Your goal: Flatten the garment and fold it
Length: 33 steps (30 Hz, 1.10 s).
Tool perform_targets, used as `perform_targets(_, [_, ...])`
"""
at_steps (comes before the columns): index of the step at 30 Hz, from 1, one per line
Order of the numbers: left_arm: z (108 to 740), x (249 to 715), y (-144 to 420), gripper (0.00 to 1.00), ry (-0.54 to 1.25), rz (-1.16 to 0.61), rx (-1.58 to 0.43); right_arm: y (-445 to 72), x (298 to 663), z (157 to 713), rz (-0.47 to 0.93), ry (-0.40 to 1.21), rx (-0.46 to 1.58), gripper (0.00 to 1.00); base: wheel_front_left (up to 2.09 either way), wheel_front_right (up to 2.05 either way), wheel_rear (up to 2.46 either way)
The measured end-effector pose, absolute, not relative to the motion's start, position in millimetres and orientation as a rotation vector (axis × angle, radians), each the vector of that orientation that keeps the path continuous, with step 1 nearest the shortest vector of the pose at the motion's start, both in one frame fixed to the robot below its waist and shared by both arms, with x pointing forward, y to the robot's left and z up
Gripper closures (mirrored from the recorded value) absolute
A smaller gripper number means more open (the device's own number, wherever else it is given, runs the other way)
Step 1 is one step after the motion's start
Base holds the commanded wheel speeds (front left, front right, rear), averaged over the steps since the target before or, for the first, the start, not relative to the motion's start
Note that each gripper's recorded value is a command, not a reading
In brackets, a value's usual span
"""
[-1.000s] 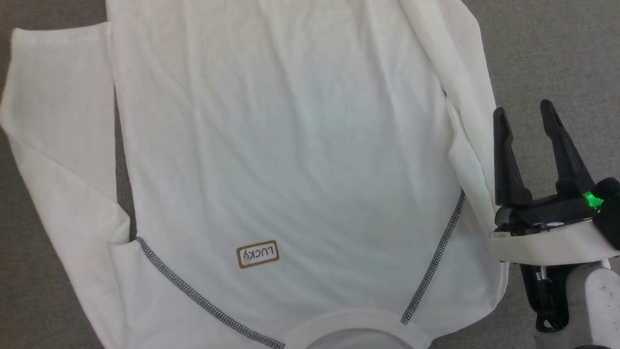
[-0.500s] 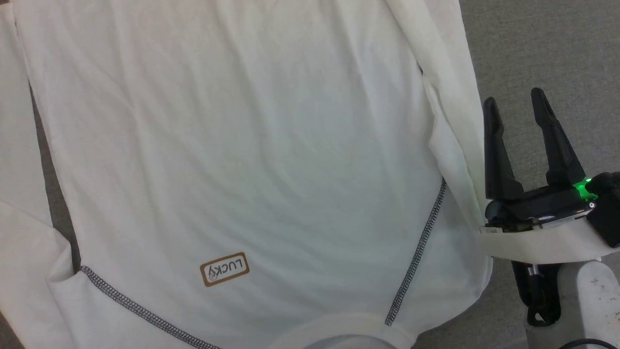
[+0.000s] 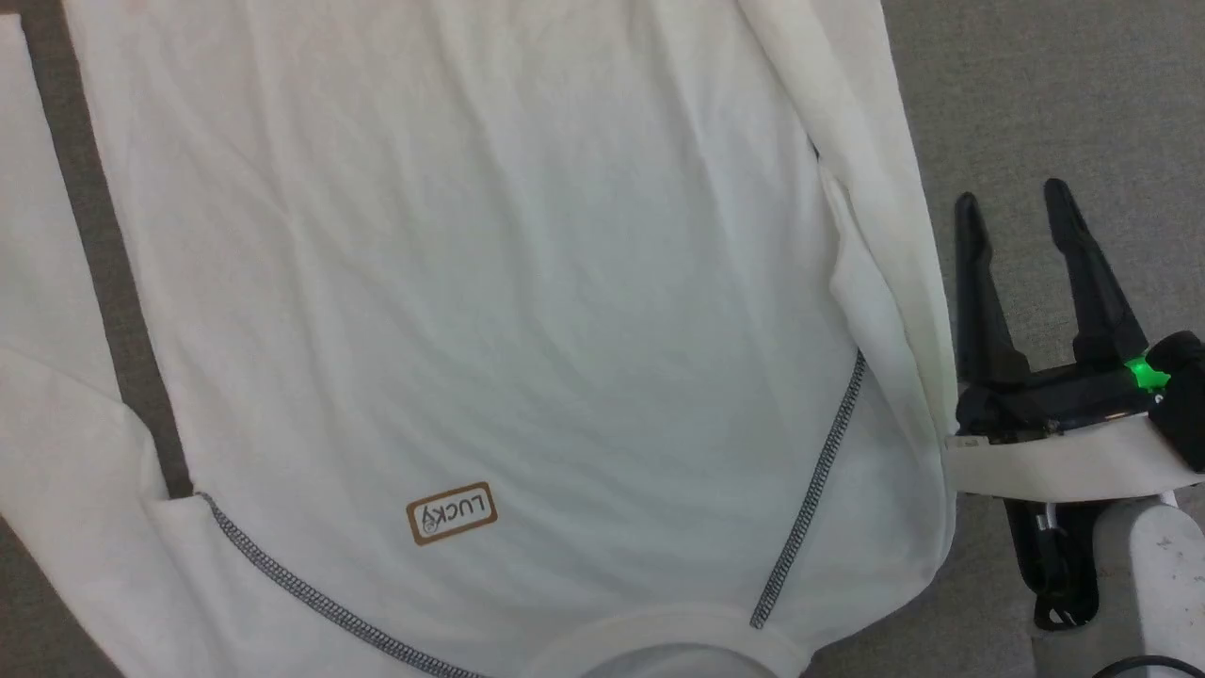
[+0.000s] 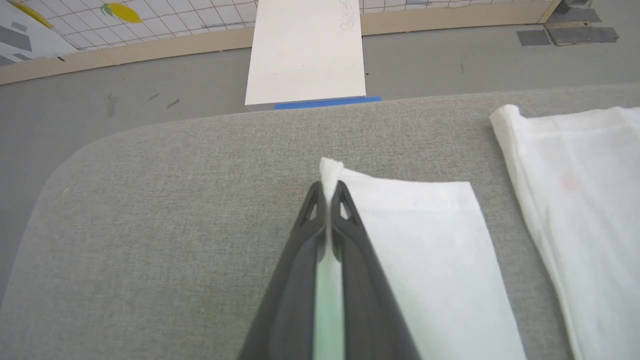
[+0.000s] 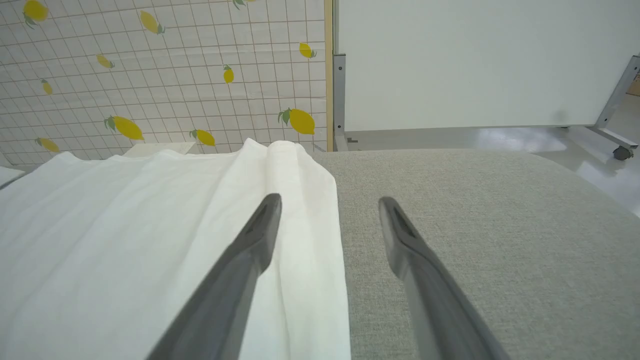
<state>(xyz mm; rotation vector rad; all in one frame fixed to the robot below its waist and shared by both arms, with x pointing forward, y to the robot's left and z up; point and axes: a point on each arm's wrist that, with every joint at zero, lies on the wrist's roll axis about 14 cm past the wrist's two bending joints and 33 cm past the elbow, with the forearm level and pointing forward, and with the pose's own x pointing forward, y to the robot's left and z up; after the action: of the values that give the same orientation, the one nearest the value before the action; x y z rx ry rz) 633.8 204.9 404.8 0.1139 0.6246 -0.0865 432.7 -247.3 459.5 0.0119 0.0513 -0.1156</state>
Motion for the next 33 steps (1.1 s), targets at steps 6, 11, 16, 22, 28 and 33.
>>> perform_targets(6, [454,621,215,1.00,0.400,-0.052,0.057,-251,423,474,-0.129,0.041,0.009,0.00,0.00,0.00,0.00])
perform_targets(11, [515,577,219,1.00,0.216,-0.079,0.060,-245,398,485,-0.118,0.057,0.021,0.00,0.00,0.00,0.00])
perform_targets(16, [559,538,216,1.00,0.118,-0.091,0.074,-234,380,492,-0.088,0.069,0.043,0.00,0.00,0.00,0.00])
perform_targets(22, [615,485,192,1.00,-0.014,-0.154,0.055,-220,366,509,-0.047,0.042,0.063,0.00,0.00,0.00,0.00])
perform_targets(28, [631,436,129,1.00,-0.037,-0.343,0.021,-208,362,529,-0.006,-0.006,0.070,0.00,0.00,0.00,0.00])
perform_targets(33, [628,408,64,1.00,-0.025,-0.503,-0.035,-196,363,540,0.033,-0.030,0.073,0.00,0.00,0.00,0.00])
